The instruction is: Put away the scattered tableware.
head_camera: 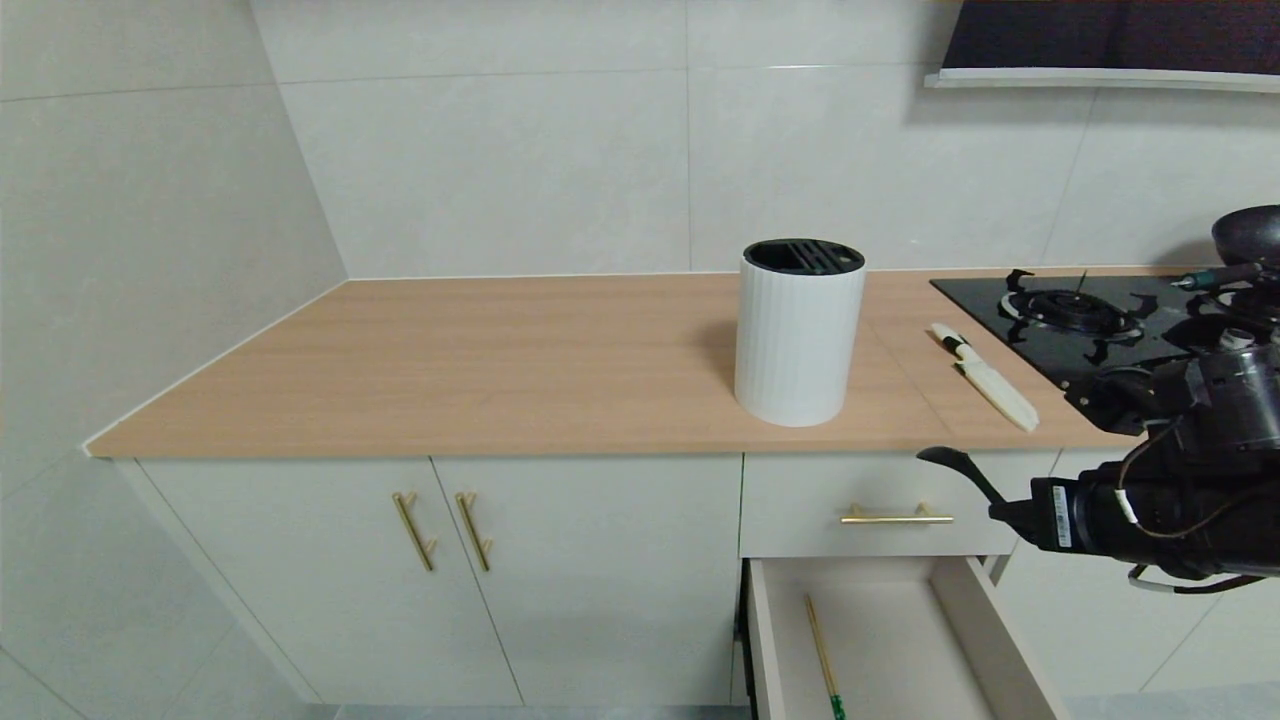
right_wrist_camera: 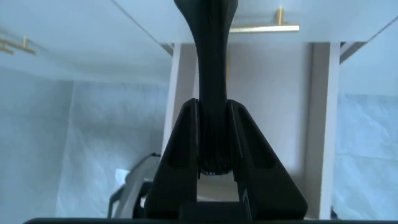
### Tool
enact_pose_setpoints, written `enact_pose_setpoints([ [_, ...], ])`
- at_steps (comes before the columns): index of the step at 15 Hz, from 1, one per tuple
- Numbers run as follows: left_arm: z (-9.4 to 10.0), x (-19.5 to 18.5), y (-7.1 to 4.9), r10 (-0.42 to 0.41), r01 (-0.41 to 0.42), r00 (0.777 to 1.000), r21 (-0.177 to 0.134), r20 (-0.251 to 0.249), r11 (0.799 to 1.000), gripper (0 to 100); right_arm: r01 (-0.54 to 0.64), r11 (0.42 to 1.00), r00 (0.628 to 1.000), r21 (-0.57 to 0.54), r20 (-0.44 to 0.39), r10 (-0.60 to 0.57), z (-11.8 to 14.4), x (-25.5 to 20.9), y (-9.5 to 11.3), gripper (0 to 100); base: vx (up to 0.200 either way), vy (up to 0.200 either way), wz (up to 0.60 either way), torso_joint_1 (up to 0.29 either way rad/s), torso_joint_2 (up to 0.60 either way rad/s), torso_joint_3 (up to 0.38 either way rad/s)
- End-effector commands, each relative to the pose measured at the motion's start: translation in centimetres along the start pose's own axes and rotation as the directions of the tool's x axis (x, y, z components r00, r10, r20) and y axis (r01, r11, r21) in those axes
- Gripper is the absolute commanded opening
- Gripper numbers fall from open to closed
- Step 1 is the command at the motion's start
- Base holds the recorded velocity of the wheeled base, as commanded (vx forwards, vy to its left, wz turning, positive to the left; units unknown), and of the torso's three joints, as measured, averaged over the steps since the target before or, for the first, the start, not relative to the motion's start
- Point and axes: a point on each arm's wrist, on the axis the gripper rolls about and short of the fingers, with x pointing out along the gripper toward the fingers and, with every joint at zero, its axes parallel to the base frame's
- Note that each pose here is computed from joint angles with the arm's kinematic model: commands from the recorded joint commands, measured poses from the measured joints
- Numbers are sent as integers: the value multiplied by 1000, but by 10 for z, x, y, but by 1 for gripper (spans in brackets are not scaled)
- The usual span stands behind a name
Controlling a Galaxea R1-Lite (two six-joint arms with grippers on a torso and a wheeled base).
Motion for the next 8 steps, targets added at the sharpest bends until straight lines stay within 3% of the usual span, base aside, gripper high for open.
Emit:
enact_pose_setpoints([
  [1, 0, 0, 0, 0, 0, 1000, 0, 0, 1000, 100, -5, 1000, 1000, -14, -14, 5, -5, -1, 1, 0, 0, 0, 0, 0, 0, 0],
  [8, 0, 0, 0, 0, 0, 1000, 0, 0, 1000, 100, -14, 999, 999, -30, -44, 13, -11, 4, 4, 0, 0, 0, 0, 0, 0, 0],
])
